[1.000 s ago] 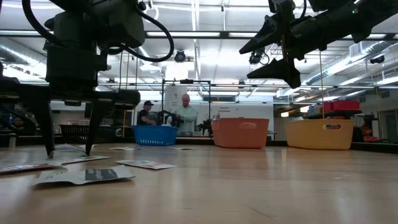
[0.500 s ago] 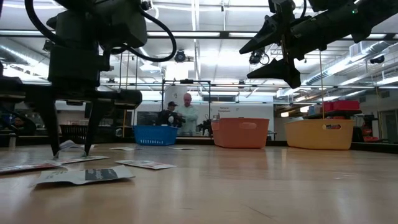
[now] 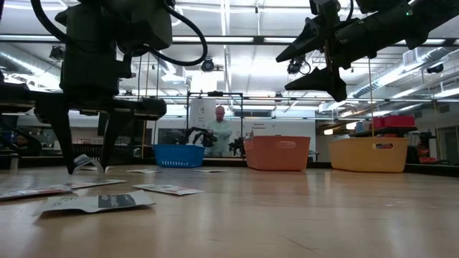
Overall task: Pick & Place First Aid Supplies
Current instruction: Put the alcohol pad into the black bin
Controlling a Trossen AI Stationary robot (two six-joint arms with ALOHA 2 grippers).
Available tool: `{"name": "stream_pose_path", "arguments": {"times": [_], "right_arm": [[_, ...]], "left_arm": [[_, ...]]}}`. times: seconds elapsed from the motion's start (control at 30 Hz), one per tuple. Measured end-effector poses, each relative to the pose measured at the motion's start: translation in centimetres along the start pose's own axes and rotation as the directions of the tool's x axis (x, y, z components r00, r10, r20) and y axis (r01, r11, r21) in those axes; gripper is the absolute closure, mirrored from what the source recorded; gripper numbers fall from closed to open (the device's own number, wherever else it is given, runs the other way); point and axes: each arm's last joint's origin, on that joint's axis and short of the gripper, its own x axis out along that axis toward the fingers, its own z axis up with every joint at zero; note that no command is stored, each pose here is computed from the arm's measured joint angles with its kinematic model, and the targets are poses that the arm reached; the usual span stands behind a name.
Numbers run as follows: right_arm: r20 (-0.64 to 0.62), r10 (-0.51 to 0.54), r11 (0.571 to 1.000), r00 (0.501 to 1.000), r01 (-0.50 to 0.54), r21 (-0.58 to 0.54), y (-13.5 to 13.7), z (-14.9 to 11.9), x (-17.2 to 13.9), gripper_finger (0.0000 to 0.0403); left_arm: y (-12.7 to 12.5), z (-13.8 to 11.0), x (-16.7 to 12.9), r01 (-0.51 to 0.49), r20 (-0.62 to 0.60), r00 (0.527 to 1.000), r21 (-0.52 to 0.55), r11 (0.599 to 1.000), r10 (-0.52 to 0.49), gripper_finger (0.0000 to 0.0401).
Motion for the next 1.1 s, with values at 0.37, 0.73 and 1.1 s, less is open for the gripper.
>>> {"name": "stream_pose_path", "arguments": {"times": [0.37,0.73,1.1], "right_arm": [[0.000,0.000,1.000,1.000,0.000,-0.001,0.0,0.0,0.0,0.0124],[0.000,0.000,1.000,1.000,0.000,-0.001,0.0,0.0,0.0,0.0124],[0.006,0.005,1.000,1.000,-0.005,0.001,0.1,0.1,0.0,0.0124]], "left_arm": [[-0.1,-0.5,-0.1,-0.015,-0.070,0.997,-0.035,0.999,0.013,0.0253],[0.9,-1.5,-2.2,-0.001,0.038,0.999,-0.191,0.982,0.008,0.0252],[3.0,-4.8,-6.0,-0.136,0.076,0.982,-0.335,0.932,0.170,0.0252]]}}
